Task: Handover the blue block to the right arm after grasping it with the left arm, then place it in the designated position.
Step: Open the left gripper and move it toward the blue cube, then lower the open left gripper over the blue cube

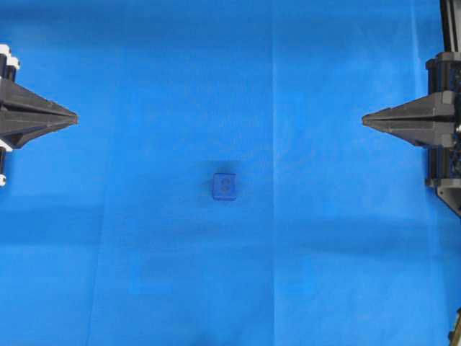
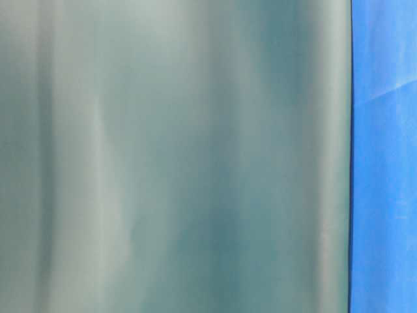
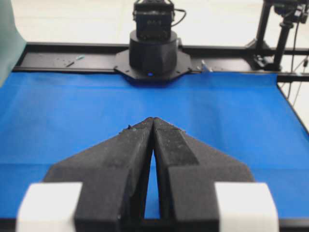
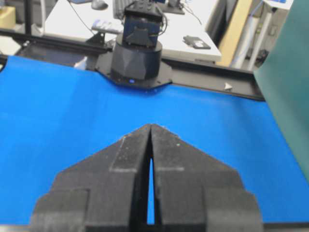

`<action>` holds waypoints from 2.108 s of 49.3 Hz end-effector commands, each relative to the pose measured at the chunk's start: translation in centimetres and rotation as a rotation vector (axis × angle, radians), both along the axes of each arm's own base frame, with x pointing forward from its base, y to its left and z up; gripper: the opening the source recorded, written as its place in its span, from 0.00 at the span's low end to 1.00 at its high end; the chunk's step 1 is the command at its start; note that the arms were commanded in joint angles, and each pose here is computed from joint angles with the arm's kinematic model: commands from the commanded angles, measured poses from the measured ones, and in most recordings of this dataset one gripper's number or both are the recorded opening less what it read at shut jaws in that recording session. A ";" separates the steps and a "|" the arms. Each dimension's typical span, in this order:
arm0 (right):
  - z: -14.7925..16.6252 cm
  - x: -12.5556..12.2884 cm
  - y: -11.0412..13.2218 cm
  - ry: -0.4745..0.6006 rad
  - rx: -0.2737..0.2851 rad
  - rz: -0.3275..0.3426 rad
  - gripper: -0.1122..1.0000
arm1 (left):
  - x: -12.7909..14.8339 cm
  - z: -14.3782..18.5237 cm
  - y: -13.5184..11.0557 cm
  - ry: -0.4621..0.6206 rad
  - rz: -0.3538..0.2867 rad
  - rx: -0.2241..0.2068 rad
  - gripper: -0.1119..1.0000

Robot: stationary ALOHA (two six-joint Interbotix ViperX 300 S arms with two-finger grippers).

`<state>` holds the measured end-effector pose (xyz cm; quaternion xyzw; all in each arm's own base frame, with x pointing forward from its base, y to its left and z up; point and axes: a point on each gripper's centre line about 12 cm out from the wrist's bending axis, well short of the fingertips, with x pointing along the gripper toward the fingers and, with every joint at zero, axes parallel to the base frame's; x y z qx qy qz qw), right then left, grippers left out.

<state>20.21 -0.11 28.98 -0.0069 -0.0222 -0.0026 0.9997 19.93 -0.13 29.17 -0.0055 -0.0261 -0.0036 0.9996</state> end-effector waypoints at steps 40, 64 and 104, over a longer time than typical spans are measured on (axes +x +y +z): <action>0.8 0.3 -0.5 -0.002 0.035 -0.023 0.97 | 0.0 0.5 0.0 -0.011 -0.002 0.006 0.91; 0.5 0.6 -0.5 0.010 0.035 -0.025 0.97 | 3.2 0.3 0.1 0.008 0.005 0.006 0.91; 0.5 0.8 -0.6 0.015 0.035 -0.027 0.97 | 17.2 0.7 0.1 0.032 0.004 0.032 0.91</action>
